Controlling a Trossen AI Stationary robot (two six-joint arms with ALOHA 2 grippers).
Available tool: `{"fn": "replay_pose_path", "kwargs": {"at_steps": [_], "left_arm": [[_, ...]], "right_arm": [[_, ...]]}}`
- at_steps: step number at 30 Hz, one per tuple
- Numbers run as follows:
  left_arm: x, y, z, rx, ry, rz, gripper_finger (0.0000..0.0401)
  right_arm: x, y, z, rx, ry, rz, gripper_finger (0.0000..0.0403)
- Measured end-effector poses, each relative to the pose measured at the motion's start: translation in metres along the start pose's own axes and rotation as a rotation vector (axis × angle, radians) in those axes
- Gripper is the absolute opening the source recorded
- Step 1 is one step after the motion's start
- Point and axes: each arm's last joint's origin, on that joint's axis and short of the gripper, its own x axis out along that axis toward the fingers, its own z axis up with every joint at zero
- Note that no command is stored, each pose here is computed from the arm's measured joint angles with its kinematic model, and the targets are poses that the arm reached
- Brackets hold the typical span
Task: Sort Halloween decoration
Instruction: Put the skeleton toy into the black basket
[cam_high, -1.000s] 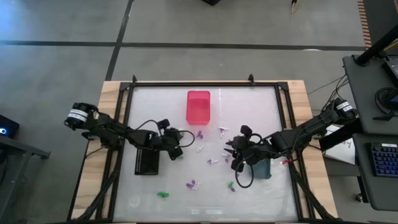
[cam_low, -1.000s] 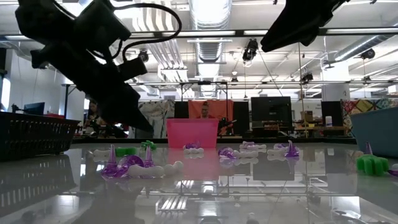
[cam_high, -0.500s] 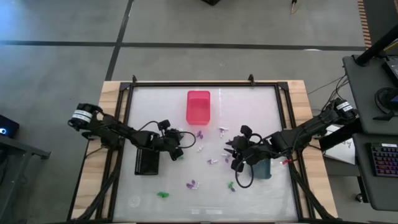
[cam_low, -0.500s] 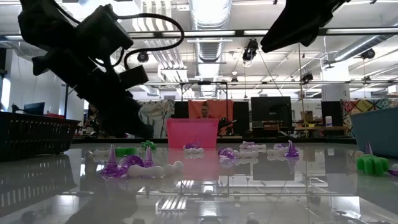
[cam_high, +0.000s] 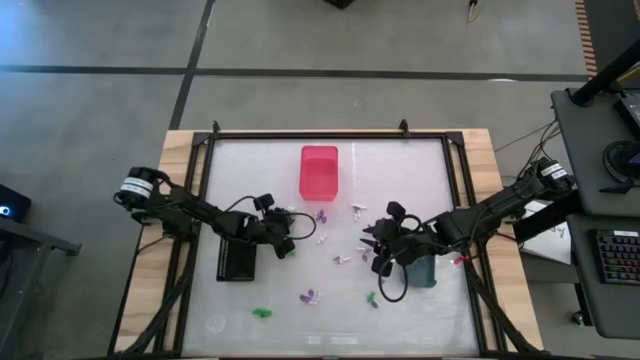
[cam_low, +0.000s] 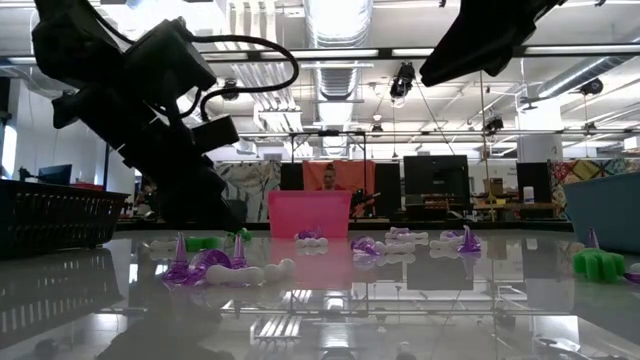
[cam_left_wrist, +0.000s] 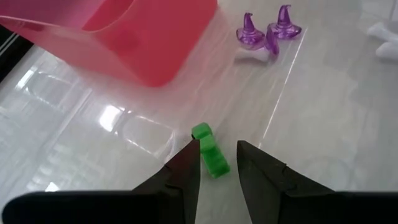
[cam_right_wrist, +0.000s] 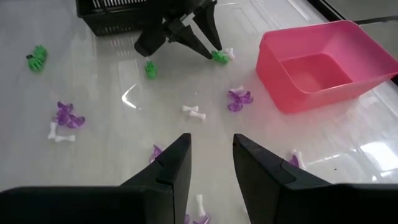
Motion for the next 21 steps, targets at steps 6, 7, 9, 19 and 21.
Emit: {"fn": "replay_pose_path", "kwargs": {"at_steps": [6, 7, 9, 19, 21], "left_arm": [[0.0, 0.0, 0.0, -0.013, 0.0, 0.0, 0.0086], [0.0, 0.0, -0.0001, -0.015, 0.0, 0.0, 0.0084], [0.0, 0.0, -0.0002, -0.018, 0.001, 0.0, 0.0079], [0.0, 0.0002, -0.0008, -0.029, 0.003, 0.0, 0.0076], [0.0, 0.0003, -0.0011, -0.035, 0.004, 0.0, 0.0076]], "right_arm": [[0.0002, 0.0, -0.0004, 0.0, -0.001, 0.0, 0.0112], [0.0002, 0.0, -0.0004, 0.0, -0.001, 0.0, 0.0111], [0.0004, -0.0001, -0.0006, 0.0, 0.0, 0.0, 0.0111], [0.0005, -0.0001, -0.0009, 0.0, 0.001, 0.0, 0.0111], [0.0005, -0.0001, -0.0009, 0.0, 0.001, 0.0, 0.0112]]}}
